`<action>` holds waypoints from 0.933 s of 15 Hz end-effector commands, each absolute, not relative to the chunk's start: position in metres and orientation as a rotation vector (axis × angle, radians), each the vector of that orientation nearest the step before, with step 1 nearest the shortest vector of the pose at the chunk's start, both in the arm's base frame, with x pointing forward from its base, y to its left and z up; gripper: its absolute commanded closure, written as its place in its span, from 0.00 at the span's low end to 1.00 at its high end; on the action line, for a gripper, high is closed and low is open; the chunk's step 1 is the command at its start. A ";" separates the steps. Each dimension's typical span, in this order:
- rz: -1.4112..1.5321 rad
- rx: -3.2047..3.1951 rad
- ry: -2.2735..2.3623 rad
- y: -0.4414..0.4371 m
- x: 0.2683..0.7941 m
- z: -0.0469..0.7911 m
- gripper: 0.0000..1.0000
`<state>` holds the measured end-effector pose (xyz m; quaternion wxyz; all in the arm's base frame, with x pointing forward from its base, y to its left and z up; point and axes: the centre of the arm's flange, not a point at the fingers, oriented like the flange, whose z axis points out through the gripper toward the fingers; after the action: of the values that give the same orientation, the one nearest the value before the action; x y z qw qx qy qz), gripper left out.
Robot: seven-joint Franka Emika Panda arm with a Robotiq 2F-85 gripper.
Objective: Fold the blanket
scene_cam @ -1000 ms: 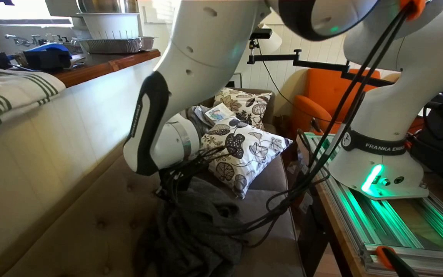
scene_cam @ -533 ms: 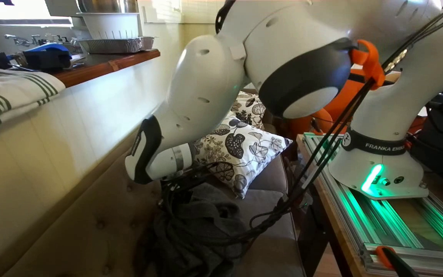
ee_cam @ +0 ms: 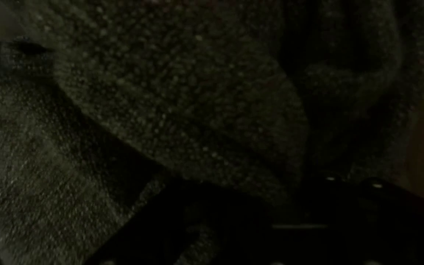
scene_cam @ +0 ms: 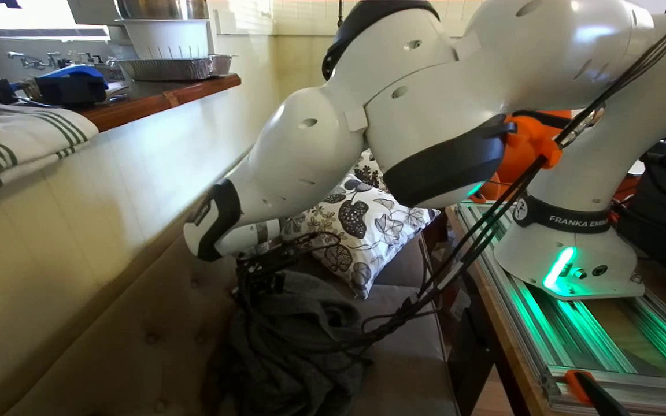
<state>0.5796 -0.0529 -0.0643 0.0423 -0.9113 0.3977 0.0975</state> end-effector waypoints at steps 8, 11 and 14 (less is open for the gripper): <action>0.357 -2.871 0.801 -0.091 0.514 0.160 0.00; 0.416 -2.915 0.557 -0.116 0.475 0.176 0.00; 0.389 -2.914 0.559 -0.123 0.488 0.169 0.00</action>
<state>0.4875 -0.1231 0.1690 0.0748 -0.9711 0.1859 0.1295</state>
